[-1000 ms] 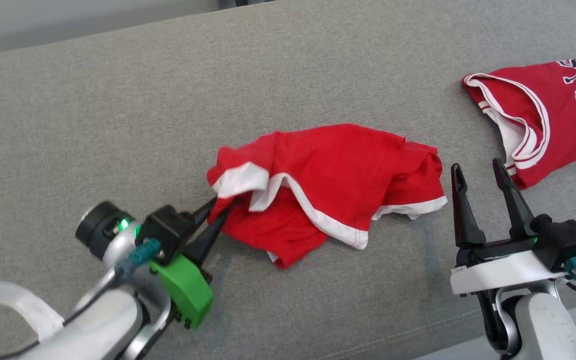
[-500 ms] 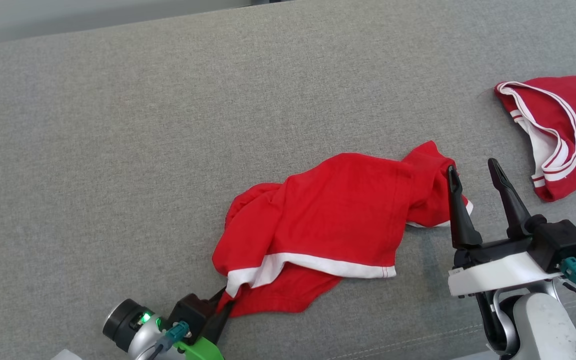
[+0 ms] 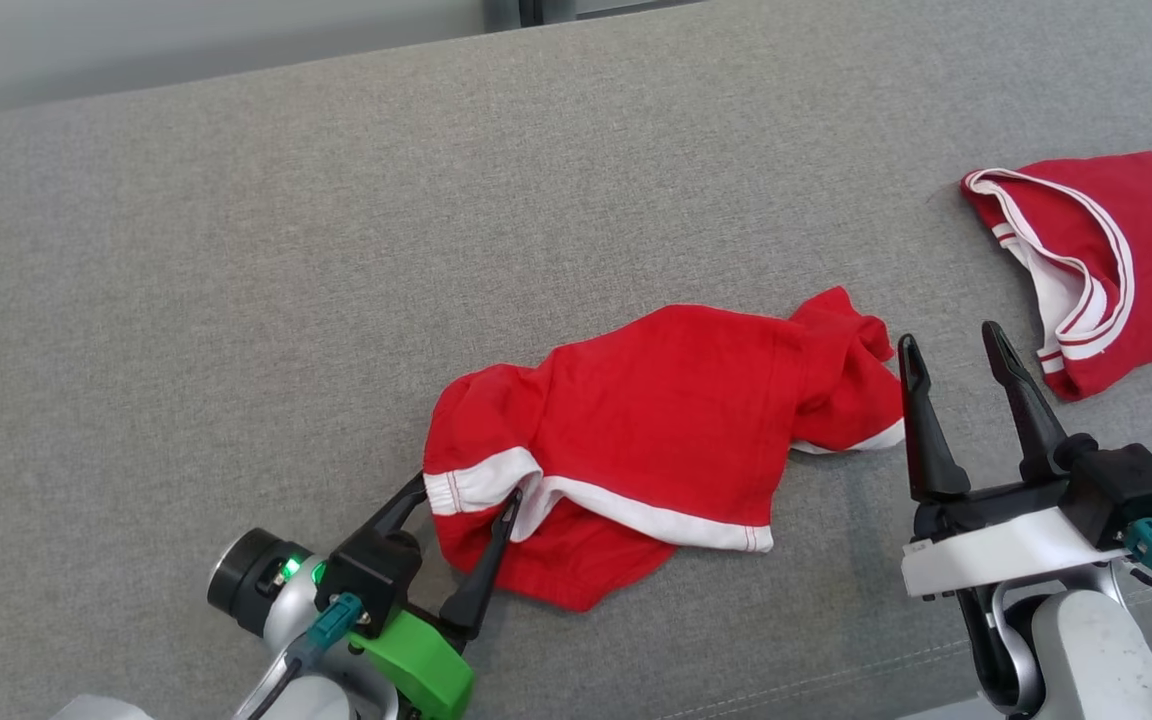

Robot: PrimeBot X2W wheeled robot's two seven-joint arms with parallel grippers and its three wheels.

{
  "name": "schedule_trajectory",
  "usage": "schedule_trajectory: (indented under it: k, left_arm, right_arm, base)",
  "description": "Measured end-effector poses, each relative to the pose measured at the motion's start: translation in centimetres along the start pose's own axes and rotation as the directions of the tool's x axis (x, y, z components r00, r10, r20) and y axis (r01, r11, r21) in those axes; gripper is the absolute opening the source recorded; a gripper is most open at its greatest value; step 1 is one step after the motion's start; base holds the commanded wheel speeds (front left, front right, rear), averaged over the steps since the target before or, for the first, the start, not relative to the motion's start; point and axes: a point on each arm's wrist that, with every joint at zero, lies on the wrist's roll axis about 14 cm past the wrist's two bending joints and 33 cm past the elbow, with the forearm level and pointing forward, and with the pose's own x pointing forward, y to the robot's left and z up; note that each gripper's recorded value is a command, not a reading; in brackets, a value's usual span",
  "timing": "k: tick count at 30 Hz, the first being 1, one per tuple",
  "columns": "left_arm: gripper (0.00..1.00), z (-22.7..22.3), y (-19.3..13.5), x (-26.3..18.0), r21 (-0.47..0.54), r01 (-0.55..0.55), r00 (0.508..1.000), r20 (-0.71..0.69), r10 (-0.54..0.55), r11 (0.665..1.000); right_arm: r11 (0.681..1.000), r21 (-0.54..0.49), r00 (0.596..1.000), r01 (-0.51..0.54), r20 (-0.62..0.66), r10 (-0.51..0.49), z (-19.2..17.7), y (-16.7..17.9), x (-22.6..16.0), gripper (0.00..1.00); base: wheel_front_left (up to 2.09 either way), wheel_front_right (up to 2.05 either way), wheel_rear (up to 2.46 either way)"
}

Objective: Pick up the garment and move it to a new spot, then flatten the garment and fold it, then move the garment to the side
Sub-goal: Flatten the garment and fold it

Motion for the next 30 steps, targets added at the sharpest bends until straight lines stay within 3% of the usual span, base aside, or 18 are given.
schedule_trajectory:
  k: [8,17,25,30]
  left_arm:
    - [1.0,0.8,0.5,0.0,-0.058,-0.033,0.999,0.012,0.034,0.998]
    - [1.0,-0.9,4.0,-2.6,-0.134,-0.19,0.982,-0.045,0.185,0.973]
    - [1.0,0.8,5.7,-3.6,-0.204,-0.265,0.962,0.008,0.272,0.943]
    - [1.0,2.4,5.5,-3.4,-0.202,-0.254,0.96,0.067,0.273,0.946]
  right_arm:
    - [1.0,-0.006,1.0,0.02,0.004,-0.02,0.3,-0.7,-0.4,1.0]
    - [0.999,-0.02,1.0,0.03,0.009,-0.03,0.5,-1.2,-0.4,1.0]
    - [1.0,-0.017,1.0,-0.002,0.011,0.002,0.4,-0.2,0.1,1.0]
    - [1.0,-0.014,1.0,-0.013,0.01,0.013,0.3,0.1,0.2,1.0]
  base:
    - [0.0,0.0,0.0]
    - [0.0,0.0,0.0]
    - [0.0,0.0,0.0]
    - [0.0,0.0,0.0]
